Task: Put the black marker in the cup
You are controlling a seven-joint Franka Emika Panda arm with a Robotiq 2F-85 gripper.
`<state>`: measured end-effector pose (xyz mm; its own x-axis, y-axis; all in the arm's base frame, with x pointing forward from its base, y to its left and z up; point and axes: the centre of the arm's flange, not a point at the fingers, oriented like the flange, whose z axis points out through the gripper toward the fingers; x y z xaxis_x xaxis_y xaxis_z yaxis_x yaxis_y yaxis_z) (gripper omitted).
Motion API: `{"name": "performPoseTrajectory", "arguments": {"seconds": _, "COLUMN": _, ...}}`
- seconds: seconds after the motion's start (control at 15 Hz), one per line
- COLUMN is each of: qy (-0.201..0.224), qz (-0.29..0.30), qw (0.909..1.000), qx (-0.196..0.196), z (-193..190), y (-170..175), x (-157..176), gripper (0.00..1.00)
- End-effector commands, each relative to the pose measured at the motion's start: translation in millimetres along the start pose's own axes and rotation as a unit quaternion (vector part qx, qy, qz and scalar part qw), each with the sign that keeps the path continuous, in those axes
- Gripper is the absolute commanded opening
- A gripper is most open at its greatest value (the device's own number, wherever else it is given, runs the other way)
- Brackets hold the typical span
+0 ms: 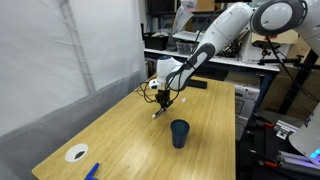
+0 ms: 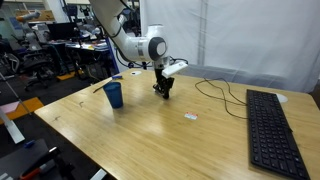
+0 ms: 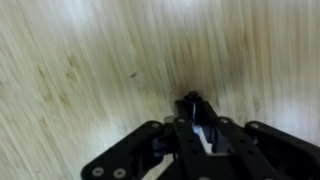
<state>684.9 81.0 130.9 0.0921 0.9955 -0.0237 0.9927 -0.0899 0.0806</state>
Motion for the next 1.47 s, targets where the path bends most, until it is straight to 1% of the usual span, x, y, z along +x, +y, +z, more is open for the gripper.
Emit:
{"name": "performPoseTrajectory", "arguments": {"seconds": 0.0, "qy": 0.0, "qz": 0.008, "qw": 0.9997, "qx": -0.025, "z": -32, "y": -5, "x": -1, "gripper": 0.05}}
{"name": "performPoseTrajectory", "arguments": {"seconds": 0.13, "qy": -0.003, "qz": 0.008, "qw": 0.9995, "qx": -0.03, "z": -50, "y": -2, "x": 0, "gripper": 0.05}}
{"name": "performPoseTrajectory", "arguments": {"seconds": 0.33, "qy": -0.025, "qz": 0.012, "qw": 0.9991, "qx": -0.03, "z": -75, "y": -1, "x": -1, "gripper": 0.05}}
{"name": "performPoseTrajectory", "arguments": {"seconds": 0.47, "qy": -0.056, "qz": 0.016, "qw": 0.9981, "qx": -0.018, "z": -88, "y": -6, "x": -1, "gripper": 0.05}}
{"name": "performPoseTrajectory", "arguments": {"seconds": 0.6, "qy": -0.105, "qz": 0.023, "qw": 0.9941, "qx": -0.011, "z": -100, "y": -16, "x": 5, "gripper": 0.05}}
{"name": "performPoseTrajectory", "arguments": {"seconds": 0.73, "qy": -0.156, "qz": 0.026, "qw": 0.9872, "qx": -0.017, "z": -115, "y": -28, "x": 15, "gripper": 0.05}}
{"name": "performPoseTrajectory", "arguments": {"seconds": 0.93, "qy": -0.228, "qz": 0.029, "qw": 0.9727, "qx": -0.031, "z": -138, "y": -42, "x": 37, "gripper": 0.05}}
{"name": "performPoseTrajectory", "arguments": {"seconds": 1.13, "qy": -0.282, "qz": 0.027, "qw": 0.9583, "qx": -0.036, "z": -157, "y": -55, "x": 51, "gripper": 0.05}}
{"name": "performPoseTrajectory", "arguments": {"seconds": 1.4, "qy": -0.338, "qz": 0.018, "qw": 0.9403, "qx": -0.032, "z": -160, "y": -66, "x": 60, "gripper": 0.05}}
